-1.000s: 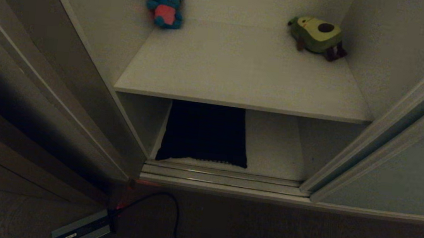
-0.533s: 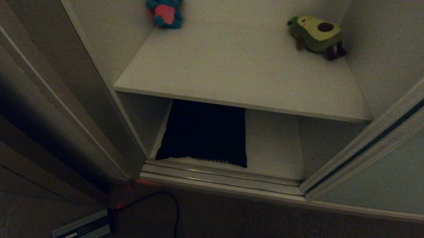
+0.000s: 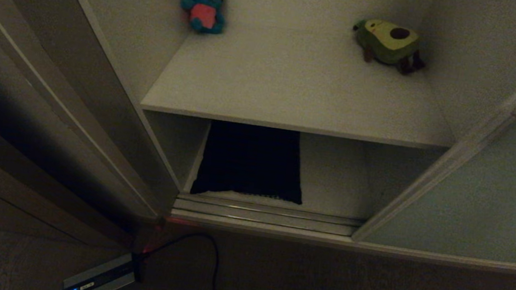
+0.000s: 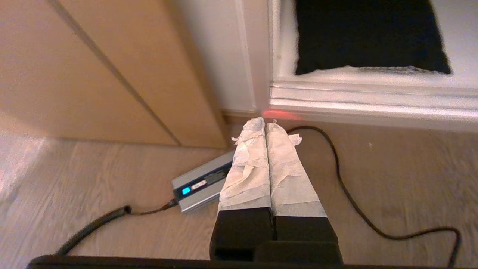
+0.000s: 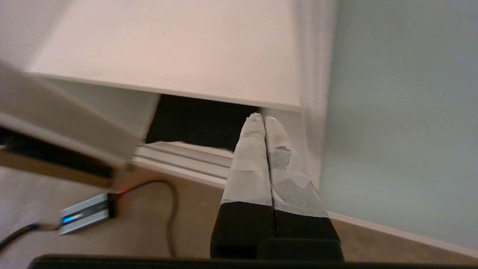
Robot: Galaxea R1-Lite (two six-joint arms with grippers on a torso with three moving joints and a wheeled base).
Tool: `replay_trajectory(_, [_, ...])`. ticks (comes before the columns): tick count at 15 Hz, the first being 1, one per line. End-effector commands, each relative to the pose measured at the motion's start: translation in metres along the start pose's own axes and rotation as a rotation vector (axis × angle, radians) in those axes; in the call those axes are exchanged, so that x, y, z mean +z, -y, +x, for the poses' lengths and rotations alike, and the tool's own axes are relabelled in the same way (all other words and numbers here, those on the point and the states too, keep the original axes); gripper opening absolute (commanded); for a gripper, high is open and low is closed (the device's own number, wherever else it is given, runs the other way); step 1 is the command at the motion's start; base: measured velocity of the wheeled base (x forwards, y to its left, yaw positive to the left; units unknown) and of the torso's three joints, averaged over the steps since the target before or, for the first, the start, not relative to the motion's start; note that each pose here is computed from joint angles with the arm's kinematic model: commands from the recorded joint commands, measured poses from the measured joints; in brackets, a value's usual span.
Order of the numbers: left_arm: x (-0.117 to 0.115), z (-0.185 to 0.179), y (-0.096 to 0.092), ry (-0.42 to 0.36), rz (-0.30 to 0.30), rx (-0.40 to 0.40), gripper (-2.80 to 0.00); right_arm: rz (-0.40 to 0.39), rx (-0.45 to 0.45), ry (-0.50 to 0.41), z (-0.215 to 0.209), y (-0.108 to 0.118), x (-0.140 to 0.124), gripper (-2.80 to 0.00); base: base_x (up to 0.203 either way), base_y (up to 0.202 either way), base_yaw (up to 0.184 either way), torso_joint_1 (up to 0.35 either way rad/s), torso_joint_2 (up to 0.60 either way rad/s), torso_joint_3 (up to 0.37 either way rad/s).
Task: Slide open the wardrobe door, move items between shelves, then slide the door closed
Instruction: Close the door
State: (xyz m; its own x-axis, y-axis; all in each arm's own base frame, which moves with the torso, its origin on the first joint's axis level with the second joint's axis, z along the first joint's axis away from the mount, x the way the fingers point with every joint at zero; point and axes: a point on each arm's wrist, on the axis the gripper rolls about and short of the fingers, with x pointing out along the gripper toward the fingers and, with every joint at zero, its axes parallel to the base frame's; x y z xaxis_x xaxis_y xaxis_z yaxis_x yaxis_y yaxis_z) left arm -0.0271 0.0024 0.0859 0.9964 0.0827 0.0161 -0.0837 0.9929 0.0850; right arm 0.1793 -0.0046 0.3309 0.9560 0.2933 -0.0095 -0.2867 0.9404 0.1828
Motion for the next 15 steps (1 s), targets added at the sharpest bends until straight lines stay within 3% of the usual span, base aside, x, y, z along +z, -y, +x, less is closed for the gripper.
replay_trajectory(1, [0.0,0.0,0.0,-0.001,0.001,0.002,-2.8,-0.013,0.089,0.021,-0.012,-0.023,0.002,-2.8,0.0,0.0,0.0,0.0,0.0,0.0])
replay_trajectory(4, [0.0,0.0,0.0,-0.001,0.001,0.002,-2.8,-0.027,0.23,0.034,-0.037,-0.05,-0.001,-2.8,0.0,0.0,0.0,0.0,0.0,0.0])
replay_trajectory(7, [0.0,0.0,0.0,-0.001,0.001,0.002,-2.8,-0.06,0.293,0.035,-0.067,-0.056,-0.017,-2.8,0.0,0.0,0.0,0.0,0.0,0.0])
replay_trajectory(15, [0.0,0.0,0.0,-0.001,0.001,0.002,-2.8,-0.136,0.304,0.016,-0.093,-0.053,-0.049,-2.8,0.0,0.0,0.0,0.0,0.0,0.0])
